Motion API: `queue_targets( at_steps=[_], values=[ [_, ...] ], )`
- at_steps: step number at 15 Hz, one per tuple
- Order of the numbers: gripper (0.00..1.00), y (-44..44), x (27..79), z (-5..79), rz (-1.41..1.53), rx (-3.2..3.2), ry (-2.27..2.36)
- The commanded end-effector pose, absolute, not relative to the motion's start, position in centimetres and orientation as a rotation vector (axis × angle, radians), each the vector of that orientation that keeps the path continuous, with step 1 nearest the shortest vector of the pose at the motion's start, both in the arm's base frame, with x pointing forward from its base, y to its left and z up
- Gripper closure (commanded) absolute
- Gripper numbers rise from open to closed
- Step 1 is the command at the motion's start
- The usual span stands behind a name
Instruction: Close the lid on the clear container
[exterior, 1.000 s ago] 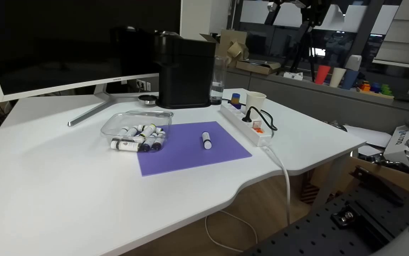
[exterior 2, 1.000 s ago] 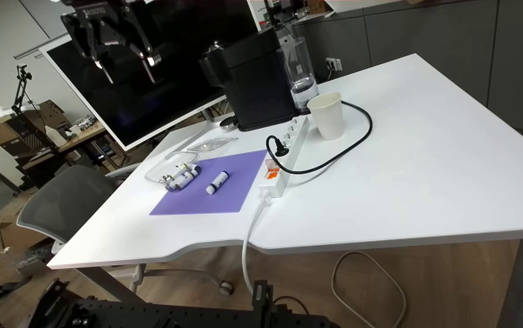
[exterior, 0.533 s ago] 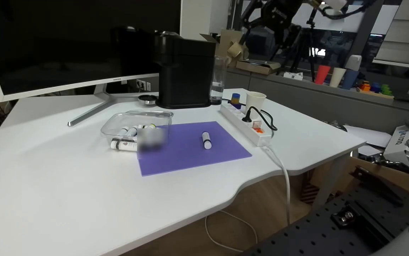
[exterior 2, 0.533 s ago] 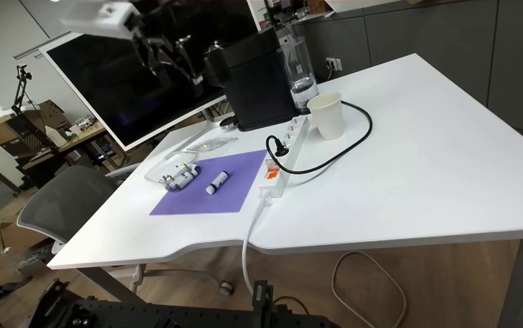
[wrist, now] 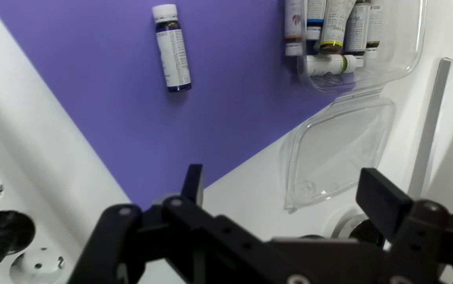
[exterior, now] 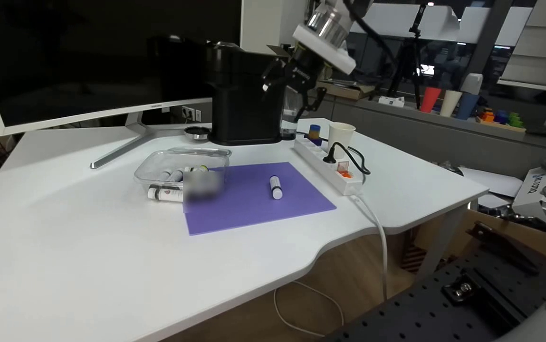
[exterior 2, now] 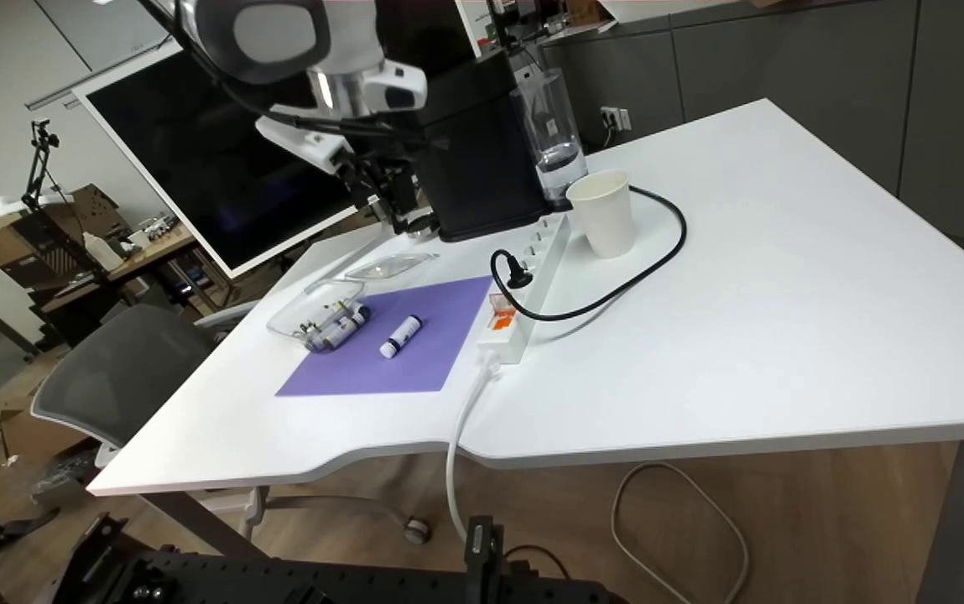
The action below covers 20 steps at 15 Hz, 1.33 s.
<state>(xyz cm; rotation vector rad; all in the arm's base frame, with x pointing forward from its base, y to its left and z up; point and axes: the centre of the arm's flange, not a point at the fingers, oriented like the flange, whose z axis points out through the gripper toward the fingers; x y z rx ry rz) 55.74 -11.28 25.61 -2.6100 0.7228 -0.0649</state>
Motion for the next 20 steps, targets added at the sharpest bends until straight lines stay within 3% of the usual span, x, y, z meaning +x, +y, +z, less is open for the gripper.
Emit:
queue_targets(
  at_steps=[1, 9, 20],
  values=[
    [0.0, -11.1, 62.0, 21.6, 0.053, -2.538, 0.812],
    [0.0, -8.0, 65.5, 15.6, 0.239, -2.403, 0.777],
    [0.0, -4.4, 65.9, 12.8, 0.184, -2.351, 0.763]
  ],
)
